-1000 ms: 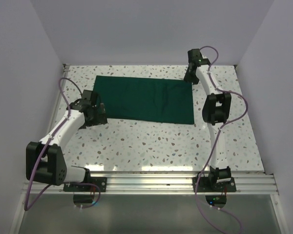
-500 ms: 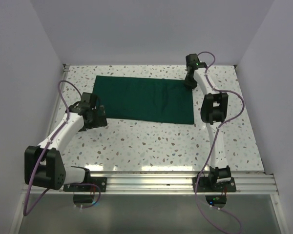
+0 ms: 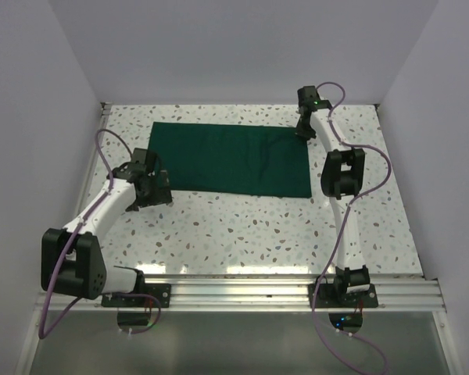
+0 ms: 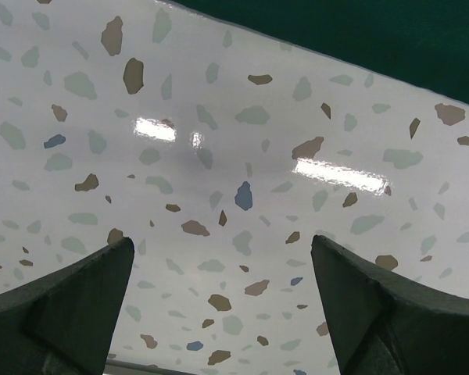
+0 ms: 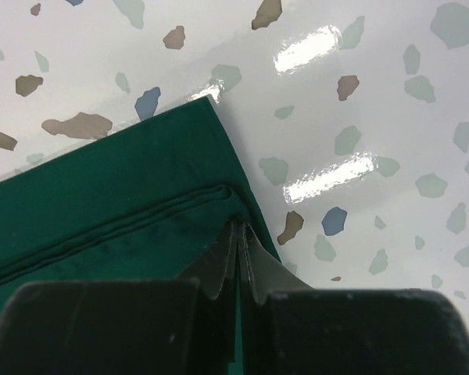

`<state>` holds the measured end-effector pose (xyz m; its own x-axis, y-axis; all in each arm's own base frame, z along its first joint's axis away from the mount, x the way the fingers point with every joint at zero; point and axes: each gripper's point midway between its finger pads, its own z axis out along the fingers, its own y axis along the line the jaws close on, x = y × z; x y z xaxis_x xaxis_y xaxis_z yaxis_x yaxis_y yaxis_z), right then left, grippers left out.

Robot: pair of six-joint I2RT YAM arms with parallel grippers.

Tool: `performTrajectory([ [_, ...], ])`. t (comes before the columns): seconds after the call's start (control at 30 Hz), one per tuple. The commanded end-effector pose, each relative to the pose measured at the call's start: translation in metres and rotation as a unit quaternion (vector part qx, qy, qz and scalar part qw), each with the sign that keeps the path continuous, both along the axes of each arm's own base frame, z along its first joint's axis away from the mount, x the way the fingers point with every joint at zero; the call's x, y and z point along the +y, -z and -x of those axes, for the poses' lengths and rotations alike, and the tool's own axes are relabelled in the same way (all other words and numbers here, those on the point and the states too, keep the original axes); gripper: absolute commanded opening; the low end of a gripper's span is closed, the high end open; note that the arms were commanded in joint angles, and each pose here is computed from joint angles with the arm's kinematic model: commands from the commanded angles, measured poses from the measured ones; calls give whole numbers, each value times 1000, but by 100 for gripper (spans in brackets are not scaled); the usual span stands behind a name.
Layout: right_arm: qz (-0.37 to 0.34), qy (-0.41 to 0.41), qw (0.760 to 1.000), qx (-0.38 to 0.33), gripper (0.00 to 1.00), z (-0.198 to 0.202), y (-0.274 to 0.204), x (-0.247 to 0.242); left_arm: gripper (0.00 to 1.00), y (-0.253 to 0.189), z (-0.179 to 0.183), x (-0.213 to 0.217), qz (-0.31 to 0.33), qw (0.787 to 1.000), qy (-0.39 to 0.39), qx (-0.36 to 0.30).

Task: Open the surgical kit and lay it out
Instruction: Open the surgical kit at the center of the board.

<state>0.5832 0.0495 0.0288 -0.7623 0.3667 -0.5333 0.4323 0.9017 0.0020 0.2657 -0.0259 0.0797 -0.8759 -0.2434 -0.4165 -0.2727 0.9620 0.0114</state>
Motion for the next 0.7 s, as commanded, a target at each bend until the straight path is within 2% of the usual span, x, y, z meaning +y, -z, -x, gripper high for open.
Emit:
performTrajectory([
  [0.0,5,-10,1000,-17,0,-6,-13,2,100,-6,-11,0,-5,1000,8,-11],
  [0.37,-30,-40,997,-55,0,7,-84,18,100,-34,-38,3,-17,999,0,-47],
  [0.67,-85,-110,990,-22,0,56,-100,69,100,-86,-58,6,-18,993,-20,-113],
])
